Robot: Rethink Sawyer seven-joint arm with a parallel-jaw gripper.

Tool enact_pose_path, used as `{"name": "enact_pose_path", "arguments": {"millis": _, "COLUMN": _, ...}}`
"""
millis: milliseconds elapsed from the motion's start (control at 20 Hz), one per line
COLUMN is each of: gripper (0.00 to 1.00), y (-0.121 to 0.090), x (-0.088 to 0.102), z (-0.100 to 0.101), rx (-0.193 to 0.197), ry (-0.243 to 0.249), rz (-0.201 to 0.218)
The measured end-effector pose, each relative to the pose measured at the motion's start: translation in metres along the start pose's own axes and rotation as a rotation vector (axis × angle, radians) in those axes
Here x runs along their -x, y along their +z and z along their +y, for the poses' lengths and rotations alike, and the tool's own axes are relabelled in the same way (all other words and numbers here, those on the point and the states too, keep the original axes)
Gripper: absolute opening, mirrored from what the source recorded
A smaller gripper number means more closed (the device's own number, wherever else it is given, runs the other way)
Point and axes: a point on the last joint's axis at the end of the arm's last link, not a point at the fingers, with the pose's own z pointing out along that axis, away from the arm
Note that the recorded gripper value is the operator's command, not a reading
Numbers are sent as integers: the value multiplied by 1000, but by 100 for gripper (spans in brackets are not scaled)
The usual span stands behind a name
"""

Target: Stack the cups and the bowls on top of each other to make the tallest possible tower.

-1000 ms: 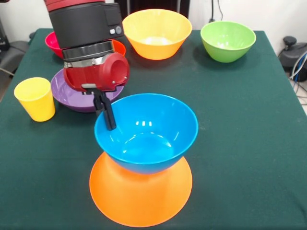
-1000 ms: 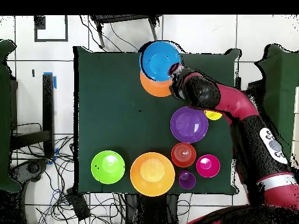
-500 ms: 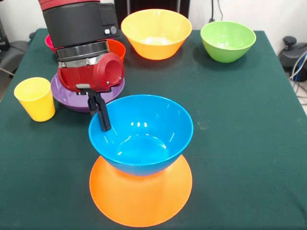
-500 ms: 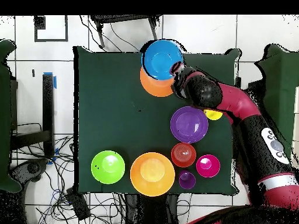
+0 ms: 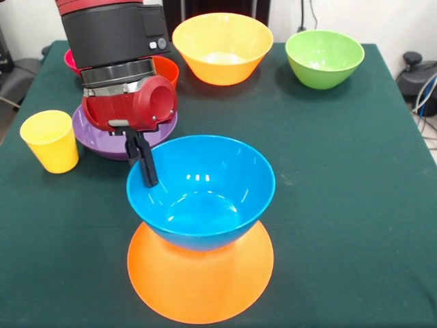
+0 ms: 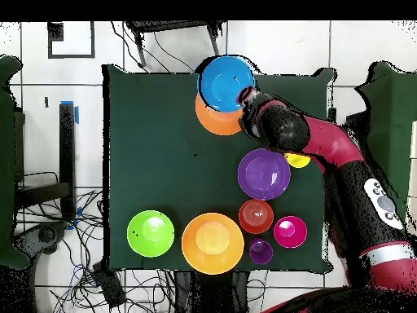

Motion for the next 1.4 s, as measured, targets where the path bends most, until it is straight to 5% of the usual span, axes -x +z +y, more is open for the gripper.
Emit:
{"name": "enact_pose_path", "arguments": {"millis": 50, "gripper": 0, "y": 0, "x": 0, "z": 0, "rx": 0, "ry": 0, "rz": 0}}
{"name": "enact_pose_path", "arguments": {"millis": 100, "gripper": 100, "y": 0, "x": 0, "z": 0, "rx": -1, "ry": -2, "rz": 0}}
{"name": "enact_pose_path", "arguments": {"millis": 1400, "gripper": 100, "y": 0, "x": -1, "z": -1, "rx": -5, "ry": -14, "rz": -3}}
